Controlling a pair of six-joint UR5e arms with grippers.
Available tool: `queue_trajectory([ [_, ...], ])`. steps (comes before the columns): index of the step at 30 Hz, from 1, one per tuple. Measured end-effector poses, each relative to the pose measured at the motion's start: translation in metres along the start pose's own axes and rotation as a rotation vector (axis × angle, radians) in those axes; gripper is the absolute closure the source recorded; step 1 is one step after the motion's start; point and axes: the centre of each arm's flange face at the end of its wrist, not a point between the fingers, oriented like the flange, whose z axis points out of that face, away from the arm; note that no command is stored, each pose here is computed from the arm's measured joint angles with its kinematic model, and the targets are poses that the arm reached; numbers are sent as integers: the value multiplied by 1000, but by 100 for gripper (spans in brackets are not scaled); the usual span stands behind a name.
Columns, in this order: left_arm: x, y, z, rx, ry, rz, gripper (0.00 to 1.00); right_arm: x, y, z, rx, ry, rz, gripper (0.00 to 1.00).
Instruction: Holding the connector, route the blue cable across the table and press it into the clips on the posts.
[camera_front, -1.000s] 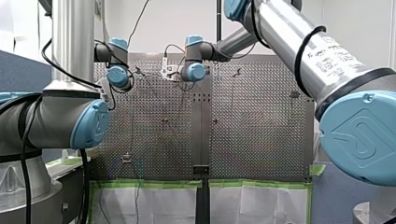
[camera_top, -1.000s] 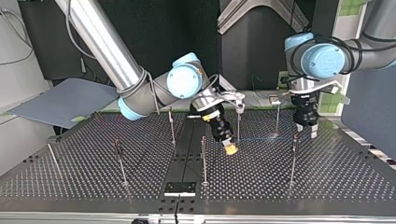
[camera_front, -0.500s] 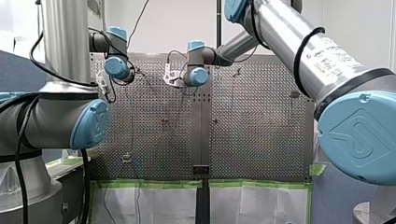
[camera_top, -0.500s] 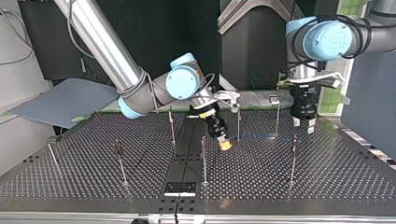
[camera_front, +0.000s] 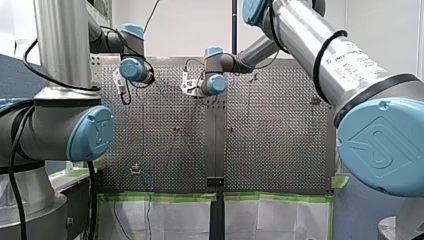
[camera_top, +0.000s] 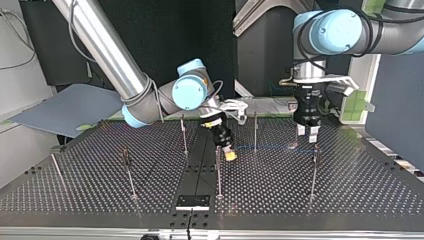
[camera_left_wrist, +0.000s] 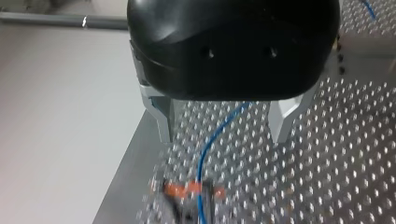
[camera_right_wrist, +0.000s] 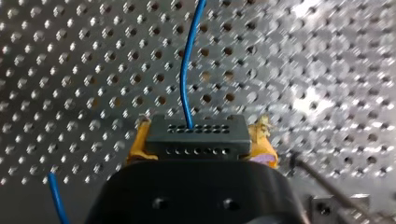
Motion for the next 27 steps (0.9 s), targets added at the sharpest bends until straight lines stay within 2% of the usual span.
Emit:
queue_trajectory([
  [7,3,-18,2,38,-13,51,0,-5,8,-1,-15,-15,1,100],
  [19,16,-24,39,-25,-14,165,0,-4,17,0,-26,-15,-3,100],
  [27,22,-32,63,-21,-41,177,0,-4,21,1,-29,-12,-4,100],
])
